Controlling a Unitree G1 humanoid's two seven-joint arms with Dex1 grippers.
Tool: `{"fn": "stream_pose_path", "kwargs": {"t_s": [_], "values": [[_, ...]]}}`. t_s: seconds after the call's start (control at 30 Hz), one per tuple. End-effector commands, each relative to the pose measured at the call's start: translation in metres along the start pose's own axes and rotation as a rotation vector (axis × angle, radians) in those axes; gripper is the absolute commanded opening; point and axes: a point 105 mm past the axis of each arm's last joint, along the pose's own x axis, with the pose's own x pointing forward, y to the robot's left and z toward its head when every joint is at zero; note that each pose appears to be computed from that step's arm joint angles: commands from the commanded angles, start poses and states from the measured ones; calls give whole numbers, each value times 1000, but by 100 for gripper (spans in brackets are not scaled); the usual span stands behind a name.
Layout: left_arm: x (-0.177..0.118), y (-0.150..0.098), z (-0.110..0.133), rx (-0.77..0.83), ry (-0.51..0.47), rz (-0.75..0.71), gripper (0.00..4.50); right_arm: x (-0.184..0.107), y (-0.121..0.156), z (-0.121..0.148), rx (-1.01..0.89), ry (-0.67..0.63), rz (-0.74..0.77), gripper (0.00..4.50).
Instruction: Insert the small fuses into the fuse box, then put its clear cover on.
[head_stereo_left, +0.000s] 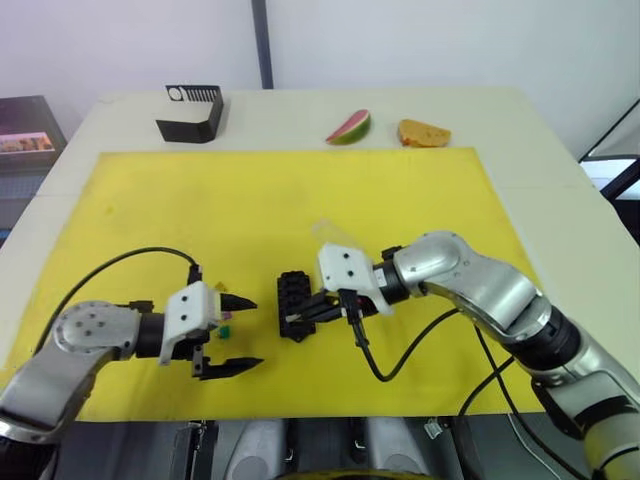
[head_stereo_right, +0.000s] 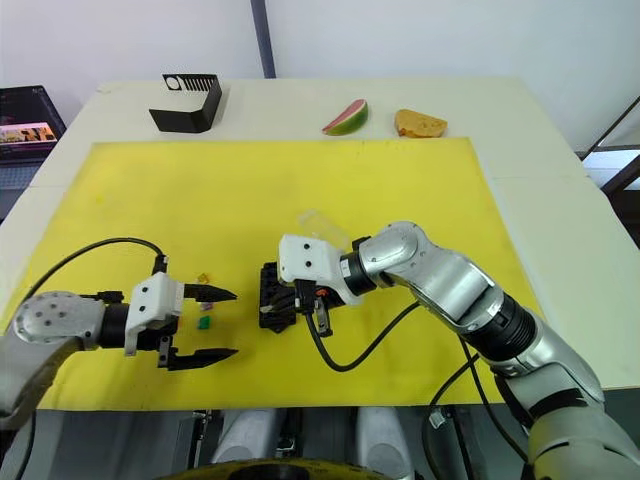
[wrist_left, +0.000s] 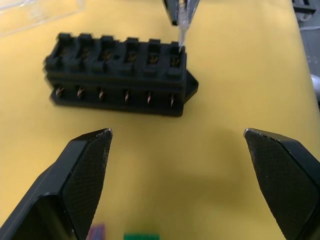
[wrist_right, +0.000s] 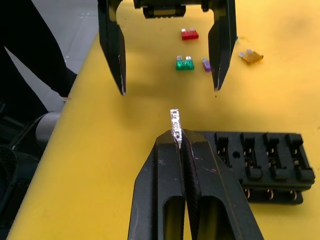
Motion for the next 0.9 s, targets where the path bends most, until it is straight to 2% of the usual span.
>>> {"fn": "stream_pose_path", "kwargs": {"t_s": [0.03, 0.9], "values": [[2, 4, 7, 53, -13, 18, 443, -1, 1, 4, -26, -5, 4, 0], [14, 11, 6, 79, -25, 31, 443, 5, -1, -4, 24, 10, -18, 0]]}}
